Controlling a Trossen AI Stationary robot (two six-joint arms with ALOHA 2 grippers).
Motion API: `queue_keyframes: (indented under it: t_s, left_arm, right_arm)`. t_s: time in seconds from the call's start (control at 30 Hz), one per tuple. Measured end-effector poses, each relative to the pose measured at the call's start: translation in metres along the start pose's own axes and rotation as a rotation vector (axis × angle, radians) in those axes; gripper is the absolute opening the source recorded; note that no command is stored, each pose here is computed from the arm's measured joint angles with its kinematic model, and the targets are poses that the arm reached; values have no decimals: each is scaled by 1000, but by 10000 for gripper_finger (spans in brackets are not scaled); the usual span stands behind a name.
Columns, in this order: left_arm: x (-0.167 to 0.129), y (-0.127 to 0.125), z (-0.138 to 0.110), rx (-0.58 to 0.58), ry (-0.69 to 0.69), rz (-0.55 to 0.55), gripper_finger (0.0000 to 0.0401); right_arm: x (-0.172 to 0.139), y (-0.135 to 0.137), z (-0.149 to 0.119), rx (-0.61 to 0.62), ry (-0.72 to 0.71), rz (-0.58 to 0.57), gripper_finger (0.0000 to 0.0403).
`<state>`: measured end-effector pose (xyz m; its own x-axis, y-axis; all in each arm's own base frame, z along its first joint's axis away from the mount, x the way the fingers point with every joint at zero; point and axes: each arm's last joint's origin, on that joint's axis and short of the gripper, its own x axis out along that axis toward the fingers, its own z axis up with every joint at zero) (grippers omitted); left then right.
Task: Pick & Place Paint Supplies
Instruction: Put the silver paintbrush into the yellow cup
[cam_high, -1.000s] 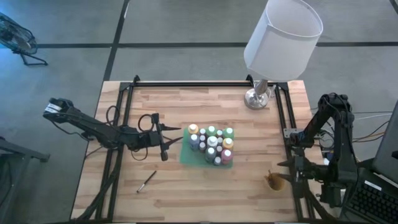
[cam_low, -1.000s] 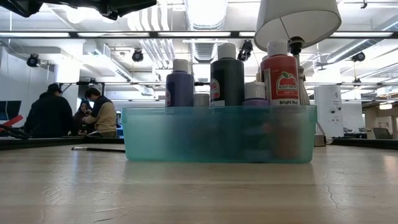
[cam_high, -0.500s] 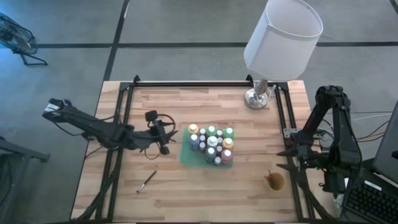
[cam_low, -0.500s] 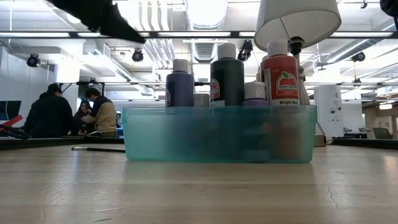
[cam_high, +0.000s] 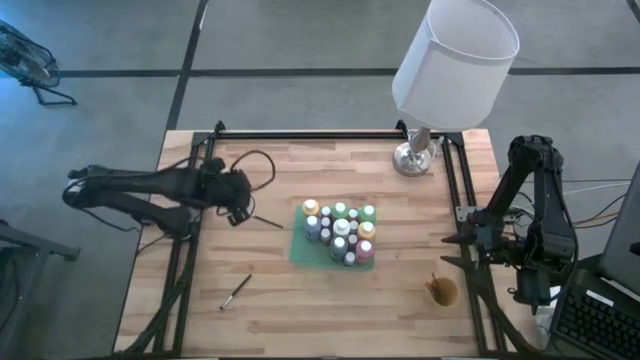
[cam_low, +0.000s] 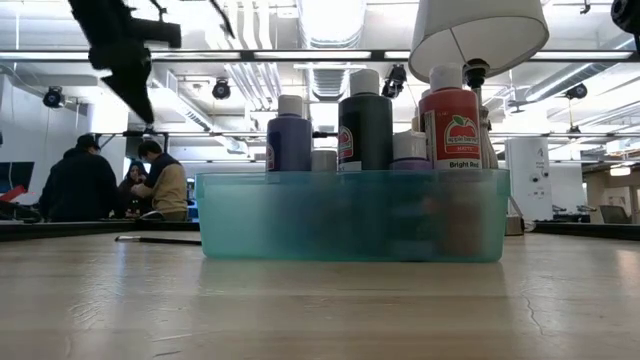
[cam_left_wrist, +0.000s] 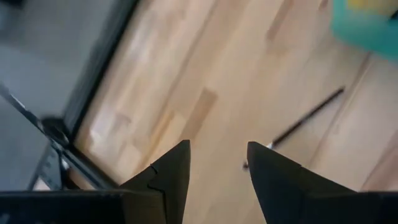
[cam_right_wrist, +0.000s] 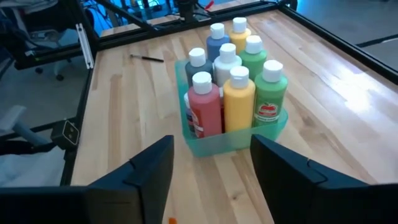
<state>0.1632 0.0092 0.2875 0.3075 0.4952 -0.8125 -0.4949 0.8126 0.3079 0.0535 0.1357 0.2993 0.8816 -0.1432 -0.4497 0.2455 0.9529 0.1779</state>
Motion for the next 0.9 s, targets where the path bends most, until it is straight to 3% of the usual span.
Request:
queue_keyframes:
  t_s: [0.37, 0.9]
  left_arm:
    - [39, 31, -2, 18, 240, -73, 165]
    - [107, 8, -21, 409, 401, -242, 165]
  right_arm:
    - [0, 1, 0, 2, 1, 3, 213]
    - [0, 1, -1, -25, 1, 6, 214]
